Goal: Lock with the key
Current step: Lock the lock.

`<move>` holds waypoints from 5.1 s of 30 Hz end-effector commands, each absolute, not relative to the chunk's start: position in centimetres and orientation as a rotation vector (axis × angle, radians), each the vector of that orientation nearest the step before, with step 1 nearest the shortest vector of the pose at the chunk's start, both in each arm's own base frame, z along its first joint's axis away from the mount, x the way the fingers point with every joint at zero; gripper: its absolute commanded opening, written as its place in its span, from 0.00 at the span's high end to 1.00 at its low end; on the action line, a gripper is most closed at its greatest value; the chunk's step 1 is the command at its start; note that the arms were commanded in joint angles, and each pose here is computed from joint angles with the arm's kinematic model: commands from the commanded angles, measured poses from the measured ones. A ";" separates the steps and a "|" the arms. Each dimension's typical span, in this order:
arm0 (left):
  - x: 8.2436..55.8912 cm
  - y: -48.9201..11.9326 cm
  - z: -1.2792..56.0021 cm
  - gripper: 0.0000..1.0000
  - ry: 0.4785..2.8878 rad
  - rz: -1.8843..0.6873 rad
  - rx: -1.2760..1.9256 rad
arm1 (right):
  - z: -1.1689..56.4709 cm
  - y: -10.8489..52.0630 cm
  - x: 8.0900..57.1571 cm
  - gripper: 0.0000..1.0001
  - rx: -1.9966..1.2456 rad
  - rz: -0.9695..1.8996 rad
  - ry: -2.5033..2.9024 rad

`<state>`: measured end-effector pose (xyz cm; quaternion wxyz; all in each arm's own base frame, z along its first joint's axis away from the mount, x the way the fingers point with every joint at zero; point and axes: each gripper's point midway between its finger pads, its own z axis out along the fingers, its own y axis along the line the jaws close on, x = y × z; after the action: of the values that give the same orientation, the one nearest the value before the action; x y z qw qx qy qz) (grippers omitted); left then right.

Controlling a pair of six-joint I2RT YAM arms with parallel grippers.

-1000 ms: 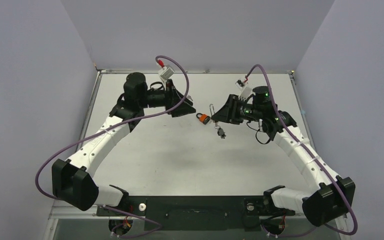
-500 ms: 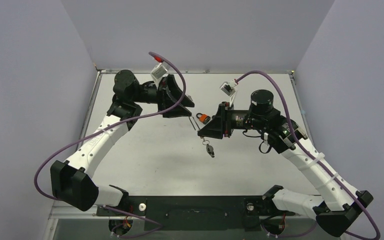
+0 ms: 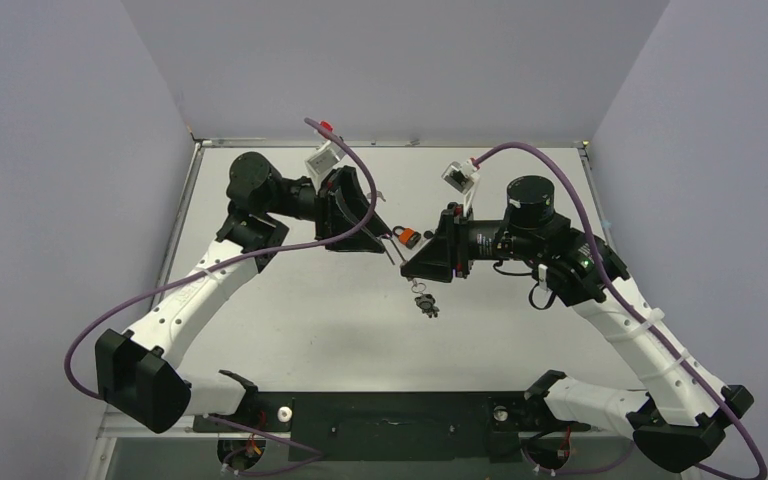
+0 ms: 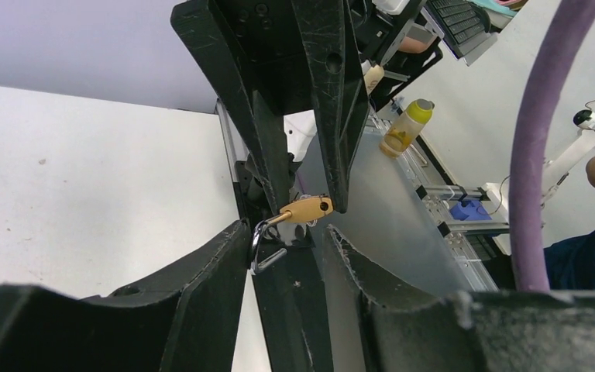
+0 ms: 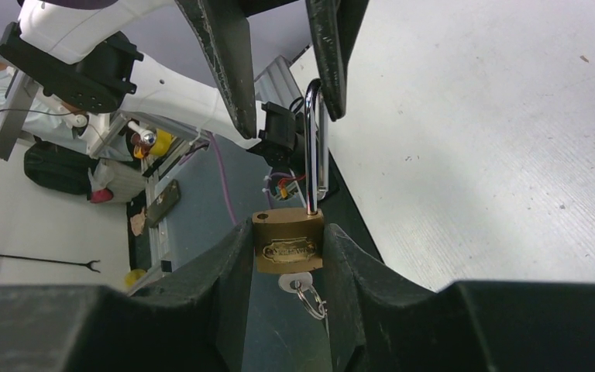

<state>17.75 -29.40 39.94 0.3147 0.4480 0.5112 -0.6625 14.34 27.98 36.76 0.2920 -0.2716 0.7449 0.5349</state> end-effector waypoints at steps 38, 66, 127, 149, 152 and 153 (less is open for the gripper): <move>17.6 -30.4 40.3 1.00 1.343 -1.746 1.199 | 37.9 27.0 16.2 1.00 -0.756 1.198 1.971; 21.5 -27.9 56.3 1.00 1.260 -1.581 0.392 | 52.3 23.9 21.6 0.41 -0.538 1.117 1.174; 17.2 -28.8 56.5 1.00 1.227 -1.578 0.580 | 55.4 28.9 15.6 1.00 -0.646 1.541 1.084; 16.5 -31.2 50.0 1.00 1.459 -1.507 0.636 | 57.7 27.8 18.0 1.00 -0.518 1.402 1.075; 16.4 -31.6 49.4 1.00 1.482 -1.496 0.656 | 57.4 28.0 18.2 1.00 -0.519 1.397 1.088; 16.1 -31.7 49.3 1.00 1.485 -1.498 0.665 | 57.5 27.9 18.2 1.00 -0.518 1.398 1.087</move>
<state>17.99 -28.36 56.12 0.5634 0.2079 0.5193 -0.6080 17.54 28.39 53.78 0.5490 -0.2422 0.5161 0.6112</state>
